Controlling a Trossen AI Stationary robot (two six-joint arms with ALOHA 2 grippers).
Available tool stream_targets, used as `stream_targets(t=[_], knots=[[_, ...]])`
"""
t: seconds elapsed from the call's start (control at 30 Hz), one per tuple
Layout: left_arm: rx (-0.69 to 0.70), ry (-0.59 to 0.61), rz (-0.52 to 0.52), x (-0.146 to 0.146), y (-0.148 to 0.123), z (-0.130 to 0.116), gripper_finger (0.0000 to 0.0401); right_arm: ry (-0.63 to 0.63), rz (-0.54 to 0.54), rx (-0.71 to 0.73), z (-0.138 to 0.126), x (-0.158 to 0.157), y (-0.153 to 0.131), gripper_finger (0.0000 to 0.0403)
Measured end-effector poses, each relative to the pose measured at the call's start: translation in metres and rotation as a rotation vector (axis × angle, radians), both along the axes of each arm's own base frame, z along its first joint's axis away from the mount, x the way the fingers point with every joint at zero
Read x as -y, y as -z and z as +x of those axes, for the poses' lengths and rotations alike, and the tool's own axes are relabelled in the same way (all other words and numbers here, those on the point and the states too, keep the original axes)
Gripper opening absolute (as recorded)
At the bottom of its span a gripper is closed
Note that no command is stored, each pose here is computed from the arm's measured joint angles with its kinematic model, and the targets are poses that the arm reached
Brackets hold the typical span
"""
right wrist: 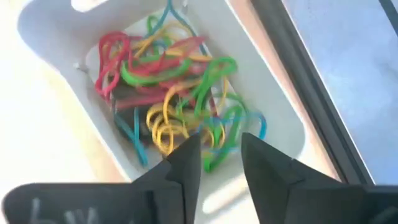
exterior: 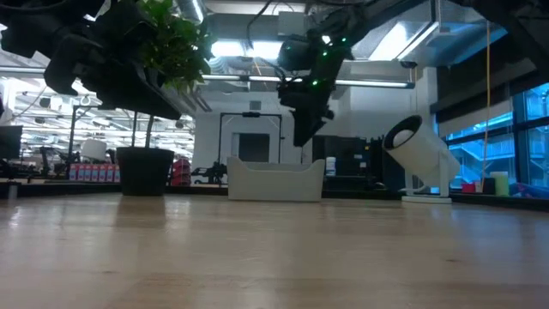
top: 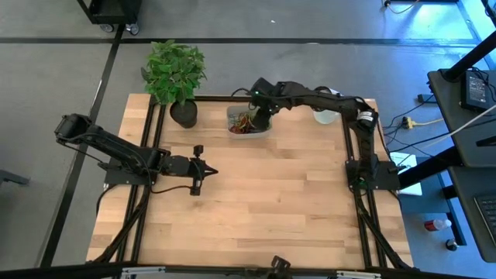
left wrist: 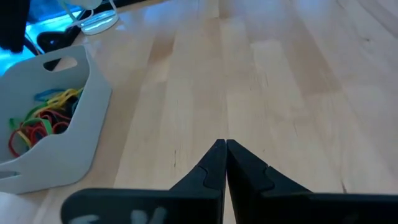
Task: Pick and place rubber bands into bin
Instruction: Return to Home Position
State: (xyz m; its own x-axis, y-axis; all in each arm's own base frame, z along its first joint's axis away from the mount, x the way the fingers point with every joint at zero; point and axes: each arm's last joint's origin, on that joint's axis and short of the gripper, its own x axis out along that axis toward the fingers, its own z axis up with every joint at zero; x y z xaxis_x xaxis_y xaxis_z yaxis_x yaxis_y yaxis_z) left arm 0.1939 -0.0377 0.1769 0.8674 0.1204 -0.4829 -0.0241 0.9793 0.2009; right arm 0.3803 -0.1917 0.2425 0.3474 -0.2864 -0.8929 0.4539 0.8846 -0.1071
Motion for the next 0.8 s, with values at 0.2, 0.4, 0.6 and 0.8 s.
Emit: stream_targets(t=[0.2,0.4,0.6,0.8], knots=[[0.009,-0.038,-0.039,0.000,0.000,0.000,0.0007,-0.020,0.011,-0.015,-0.026,-0.027,-0.004,0.0066],[0.078,-0.083,-0.092,-0.003,-0.005,0.003,0.0004,-0.014,0.020,0.064,-0.065,-0.072,0.014,0.0020],[0.066,-0.010,-0.127,-0.017,-0.005,0.008,0.0006,0.008,0.047,0.235,-0.103,-0.116,0.041,0.0006],[0.116,0.149,-0.144,-0.032,-0.011,0.011,0.0003,0.048,0.092,0.394,-0.125,-0.138,0.064,0.0019]])
